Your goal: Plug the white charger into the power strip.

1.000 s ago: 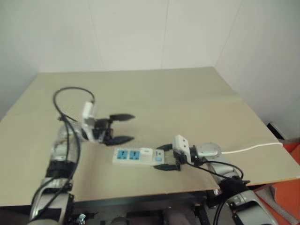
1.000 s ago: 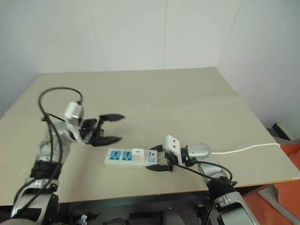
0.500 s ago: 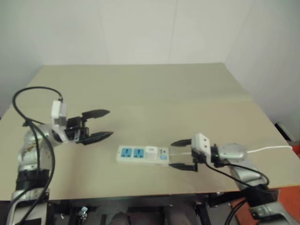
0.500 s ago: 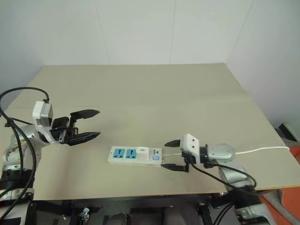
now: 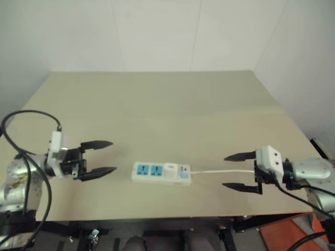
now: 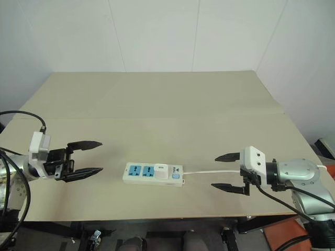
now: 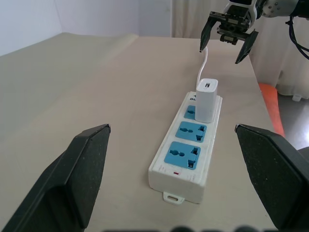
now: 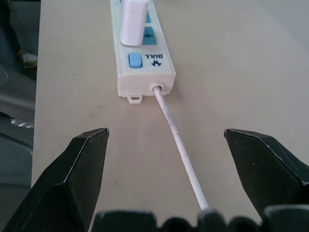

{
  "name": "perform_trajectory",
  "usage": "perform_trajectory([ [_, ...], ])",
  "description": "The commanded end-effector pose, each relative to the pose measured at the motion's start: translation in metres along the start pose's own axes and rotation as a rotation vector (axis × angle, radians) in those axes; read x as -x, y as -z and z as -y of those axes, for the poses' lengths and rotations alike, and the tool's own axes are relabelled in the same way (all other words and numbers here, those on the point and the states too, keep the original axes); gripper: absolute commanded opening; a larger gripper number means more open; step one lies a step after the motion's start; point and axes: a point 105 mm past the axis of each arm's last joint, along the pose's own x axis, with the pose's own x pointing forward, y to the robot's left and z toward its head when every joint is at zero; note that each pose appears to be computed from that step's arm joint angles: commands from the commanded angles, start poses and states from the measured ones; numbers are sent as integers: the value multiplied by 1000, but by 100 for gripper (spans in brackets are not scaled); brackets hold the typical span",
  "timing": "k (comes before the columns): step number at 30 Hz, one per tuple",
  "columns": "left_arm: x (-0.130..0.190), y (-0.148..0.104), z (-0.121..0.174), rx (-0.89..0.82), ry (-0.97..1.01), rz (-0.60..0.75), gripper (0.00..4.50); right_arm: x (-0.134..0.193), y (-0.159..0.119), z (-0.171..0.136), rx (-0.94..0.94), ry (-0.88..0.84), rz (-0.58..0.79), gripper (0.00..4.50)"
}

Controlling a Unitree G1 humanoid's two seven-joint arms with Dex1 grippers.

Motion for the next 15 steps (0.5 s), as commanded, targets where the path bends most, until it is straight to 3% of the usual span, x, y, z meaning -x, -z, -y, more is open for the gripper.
perform_trajectory([
  [1,1,-11,1,-65,-4,5,450,5,-11,3,38,23,12,447],
  [15,-4,-11,1,-56,4,11,450,7,-7,2,33,58,-3,447],
])
